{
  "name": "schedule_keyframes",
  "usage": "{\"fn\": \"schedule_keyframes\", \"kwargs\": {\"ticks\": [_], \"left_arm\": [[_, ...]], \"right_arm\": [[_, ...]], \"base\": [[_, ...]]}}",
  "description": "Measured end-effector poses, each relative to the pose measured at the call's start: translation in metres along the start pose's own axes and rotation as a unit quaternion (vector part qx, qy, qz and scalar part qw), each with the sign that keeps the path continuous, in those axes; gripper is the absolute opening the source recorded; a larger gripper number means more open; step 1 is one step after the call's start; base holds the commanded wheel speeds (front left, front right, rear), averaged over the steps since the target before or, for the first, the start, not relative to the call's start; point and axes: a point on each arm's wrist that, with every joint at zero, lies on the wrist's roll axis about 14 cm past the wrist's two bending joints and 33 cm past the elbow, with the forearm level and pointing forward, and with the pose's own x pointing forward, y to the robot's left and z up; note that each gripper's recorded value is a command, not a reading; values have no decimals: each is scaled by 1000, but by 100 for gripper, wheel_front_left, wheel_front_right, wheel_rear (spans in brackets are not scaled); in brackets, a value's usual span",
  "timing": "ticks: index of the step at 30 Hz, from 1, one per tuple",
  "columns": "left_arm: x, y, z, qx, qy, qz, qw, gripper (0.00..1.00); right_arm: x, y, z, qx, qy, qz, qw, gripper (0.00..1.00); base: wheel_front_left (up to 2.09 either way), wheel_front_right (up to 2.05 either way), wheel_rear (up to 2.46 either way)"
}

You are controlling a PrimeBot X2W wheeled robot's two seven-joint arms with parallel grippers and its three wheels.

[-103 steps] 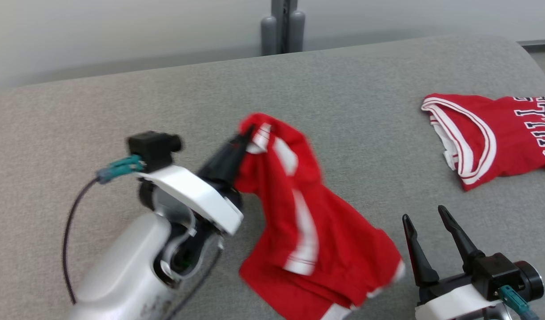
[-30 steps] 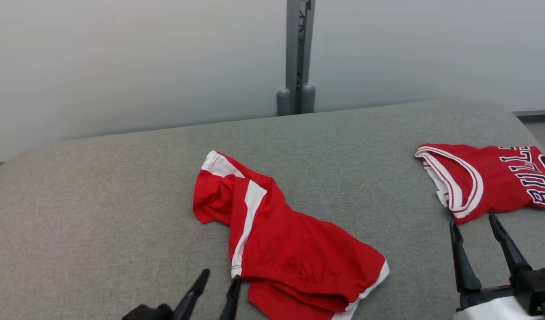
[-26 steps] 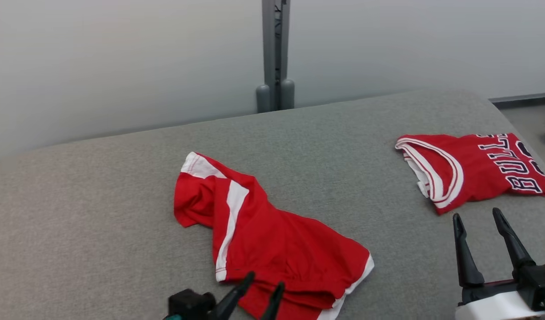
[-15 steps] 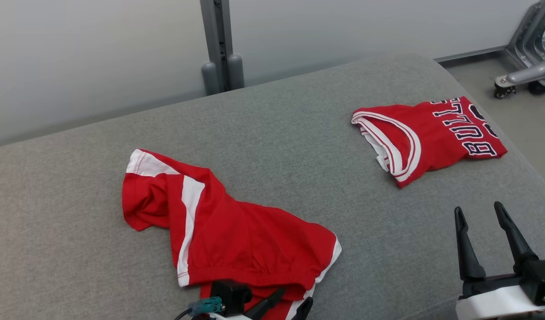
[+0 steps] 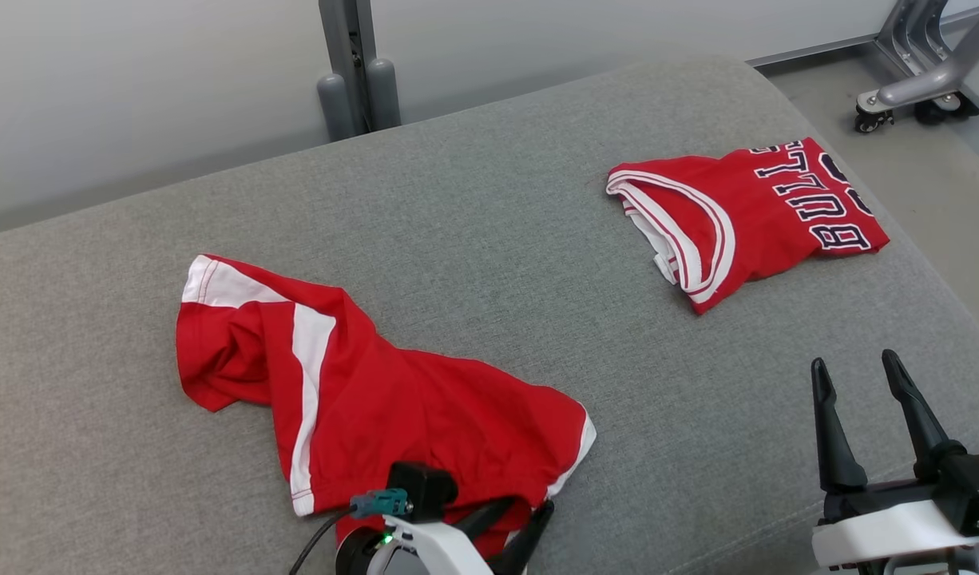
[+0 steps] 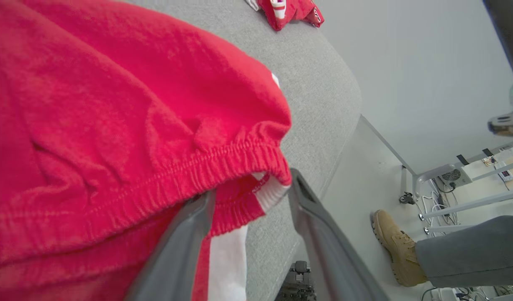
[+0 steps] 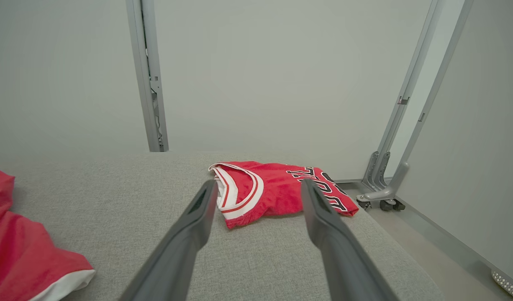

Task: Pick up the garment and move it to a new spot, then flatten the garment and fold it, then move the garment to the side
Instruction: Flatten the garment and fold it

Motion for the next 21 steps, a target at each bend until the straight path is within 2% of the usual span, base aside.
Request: {"fn": "schedule_keyframes", "kwargs": {"ticks": [2, 4, 7, 10, 13, 21], "left_arm": [[4, -4, 4, -12, -5, -9, 1000, 0], [6, -11, 14, -49, -23, -25, 998, 0], [14, -14, 42, -31, -55, -35, 997, 0], [18, -20, 74, -40, -87, -51, 994, 0], [21, -23, 117, -19, -128, -60, 990, 0], [2, -30, 230, 21, -252, -59, 966, 0]], "right_arm": [[0, 0, -1, 4, 1, 0, 1000, 100], [1, 1, -2, 5, 2, 0, 1000, 100], [3, 1, -1, 12, 1, 0, 1000, 100], [4, 4, -2, 17, 1, 3, 1000, 100], [5, 6, -3, 21, 3, 7, 1000, 100], [9, 12, -4, 31, 1, 14, 999, 100]], "base": [[0, 0, 0], [0, 0, 0], [0, 0, 0], [0, 0, 0], [0, 0, 0], [0, 0, 0]]}}
